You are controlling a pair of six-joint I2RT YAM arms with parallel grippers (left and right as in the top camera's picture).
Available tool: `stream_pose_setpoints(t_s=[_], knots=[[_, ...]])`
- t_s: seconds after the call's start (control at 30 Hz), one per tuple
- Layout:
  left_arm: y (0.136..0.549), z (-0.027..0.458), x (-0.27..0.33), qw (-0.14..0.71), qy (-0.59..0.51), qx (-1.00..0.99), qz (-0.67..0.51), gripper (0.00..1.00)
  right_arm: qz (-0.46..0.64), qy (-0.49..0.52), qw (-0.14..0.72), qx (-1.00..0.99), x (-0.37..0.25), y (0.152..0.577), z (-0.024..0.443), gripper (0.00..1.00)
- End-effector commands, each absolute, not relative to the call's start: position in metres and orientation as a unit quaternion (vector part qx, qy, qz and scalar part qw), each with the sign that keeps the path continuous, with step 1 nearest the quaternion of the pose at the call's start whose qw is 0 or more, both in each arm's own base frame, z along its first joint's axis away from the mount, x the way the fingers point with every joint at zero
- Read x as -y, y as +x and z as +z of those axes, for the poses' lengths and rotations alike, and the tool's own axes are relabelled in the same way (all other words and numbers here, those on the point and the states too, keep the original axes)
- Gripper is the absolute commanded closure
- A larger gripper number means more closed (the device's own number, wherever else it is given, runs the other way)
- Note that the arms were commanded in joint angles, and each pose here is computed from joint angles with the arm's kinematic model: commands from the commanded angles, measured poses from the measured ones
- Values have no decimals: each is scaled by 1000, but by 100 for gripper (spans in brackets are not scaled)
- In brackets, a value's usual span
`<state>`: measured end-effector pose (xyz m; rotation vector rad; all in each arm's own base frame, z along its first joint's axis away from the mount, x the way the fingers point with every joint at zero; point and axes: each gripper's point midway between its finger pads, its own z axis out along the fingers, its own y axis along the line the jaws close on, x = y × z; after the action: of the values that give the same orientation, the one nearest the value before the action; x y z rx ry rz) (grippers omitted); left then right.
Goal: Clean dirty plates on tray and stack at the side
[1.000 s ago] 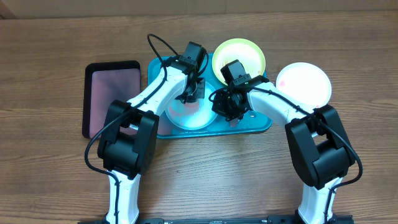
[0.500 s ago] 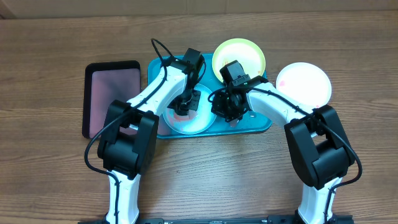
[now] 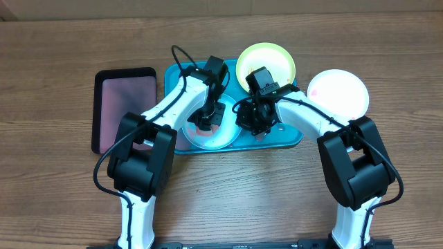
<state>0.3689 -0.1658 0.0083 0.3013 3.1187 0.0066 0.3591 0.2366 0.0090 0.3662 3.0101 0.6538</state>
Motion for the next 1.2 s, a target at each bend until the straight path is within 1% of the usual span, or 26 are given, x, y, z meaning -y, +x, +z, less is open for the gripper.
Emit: stream_pose_setpoints(t_s=[0.0,0.1,0.2,0.37,0.43,0.9,1.07,1.17], knots=[[342,-7,145,-40,-91,-994,48,96,212,127,32,-968,-232,369,11,96],[328,-5,141,-55,-217,-972,75,96,212,127,32,-968,-232,369,11,96],[319,-2,133,-59,-286,-951,104,96,211,128,30,-969,-232,369,11,96],[323,-1,123,-35,-304,-943,129,96,211,128,30,-969,-232,368,11,96],[332,-1,121,-14,-305,-943,131,96,211,128,30,-969,-232,368,11,96],[412,-3,159,116,-160,-980,23,96,208,107,18,-972,-231,360,10,96],[438,4,174,162,-71,-984,-4,96,208,105,18,-972,-231,360,10,96],[438,5,192,156,3,-987,-42,96,208,102,18,-973,-231,360,10,96]])
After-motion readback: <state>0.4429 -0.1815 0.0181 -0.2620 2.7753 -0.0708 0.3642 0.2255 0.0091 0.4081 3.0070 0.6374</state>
